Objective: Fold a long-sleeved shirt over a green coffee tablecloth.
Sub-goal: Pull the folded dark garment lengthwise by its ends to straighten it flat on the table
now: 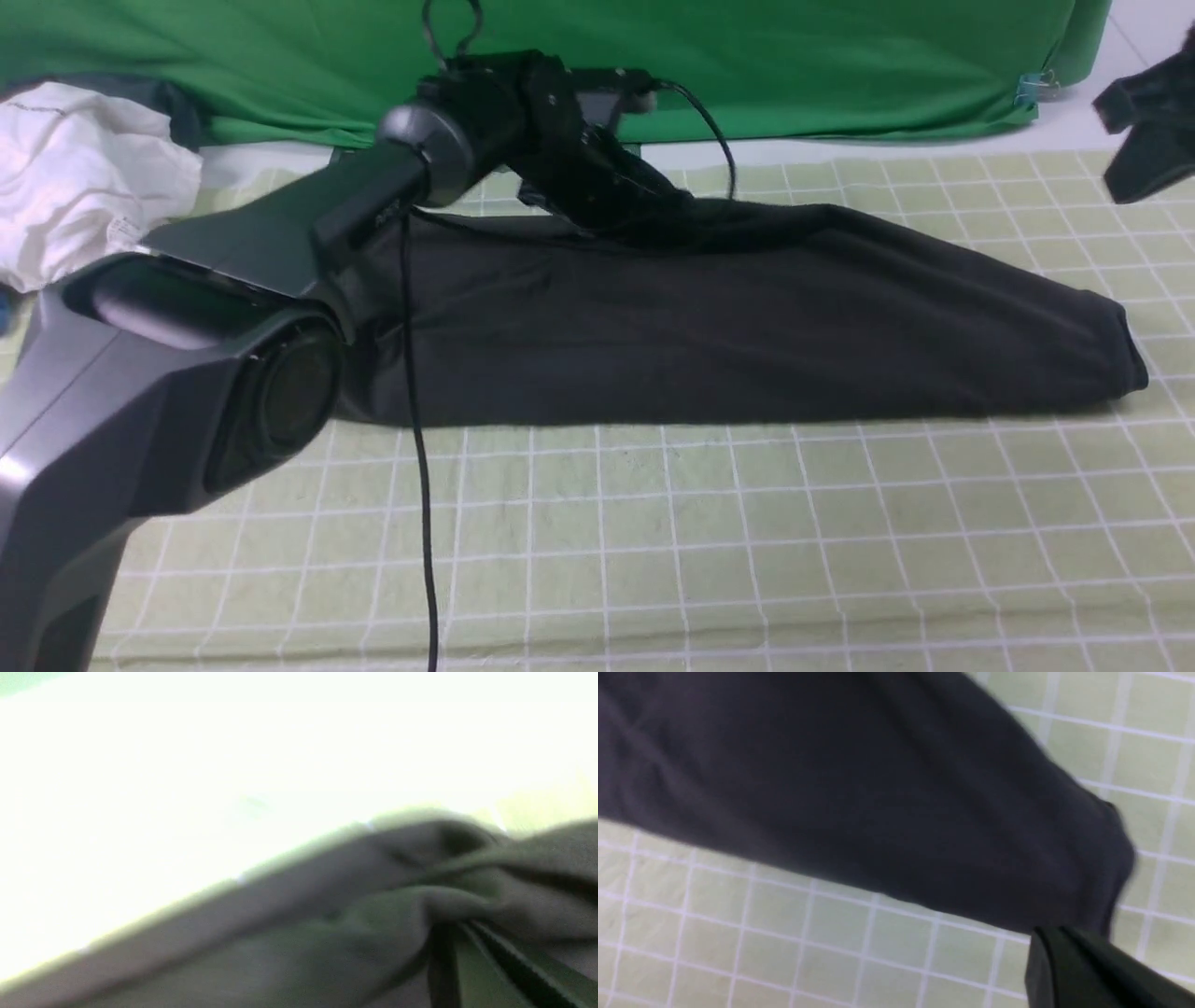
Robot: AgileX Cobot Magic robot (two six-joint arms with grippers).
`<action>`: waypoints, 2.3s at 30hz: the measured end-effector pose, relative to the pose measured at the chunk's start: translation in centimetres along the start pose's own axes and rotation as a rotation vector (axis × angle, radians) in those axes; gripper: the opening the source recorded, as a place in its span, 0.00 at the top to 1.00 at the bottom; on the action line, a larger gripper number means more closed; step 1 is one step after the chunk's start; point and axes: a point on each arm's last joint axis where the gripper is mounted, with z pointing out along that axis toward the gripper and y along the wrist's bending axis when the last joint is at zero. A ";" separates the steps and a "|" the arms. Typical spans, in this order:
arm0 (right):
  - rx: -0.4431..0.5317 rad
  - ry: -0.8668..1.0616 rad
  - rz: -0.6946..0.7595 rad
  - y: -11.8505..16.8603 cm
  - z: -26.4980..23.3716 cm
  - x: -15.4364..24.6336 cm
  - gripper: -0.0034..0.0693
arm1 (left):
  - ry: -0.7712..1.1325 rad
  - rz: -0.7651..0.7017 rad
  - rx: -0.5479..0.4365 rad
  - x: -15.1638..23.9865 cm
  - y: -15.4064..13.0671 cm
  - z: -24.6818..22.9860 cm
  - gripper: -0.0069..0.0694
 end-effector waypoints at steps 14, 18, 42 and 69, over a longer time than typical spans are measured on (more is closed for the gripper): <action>-0.033 -0.130 -0.186 5.6 2.1 -2.5 0.96 | 0.153 0.065 0.032 -2.6 1.3 -7.1 0.90; -0.041 -0.121 -0.189 5.3 4.5 -3.7 0.96 | 0.155 0.068 0.025 -2.7 1.1 -8.3 0.90; -0.199 -0.083 -0.343 10.8 23.9 -9.8 0.96 | 0.193 -0.079 -0.307 8.6 3.0 -25.7 0.90; 0.018 -0.132 -0.119 2.7 5.3 -9.6 0.96 | 0.178 -0.372 -0.352 15.1 10.5 -25.2 0.87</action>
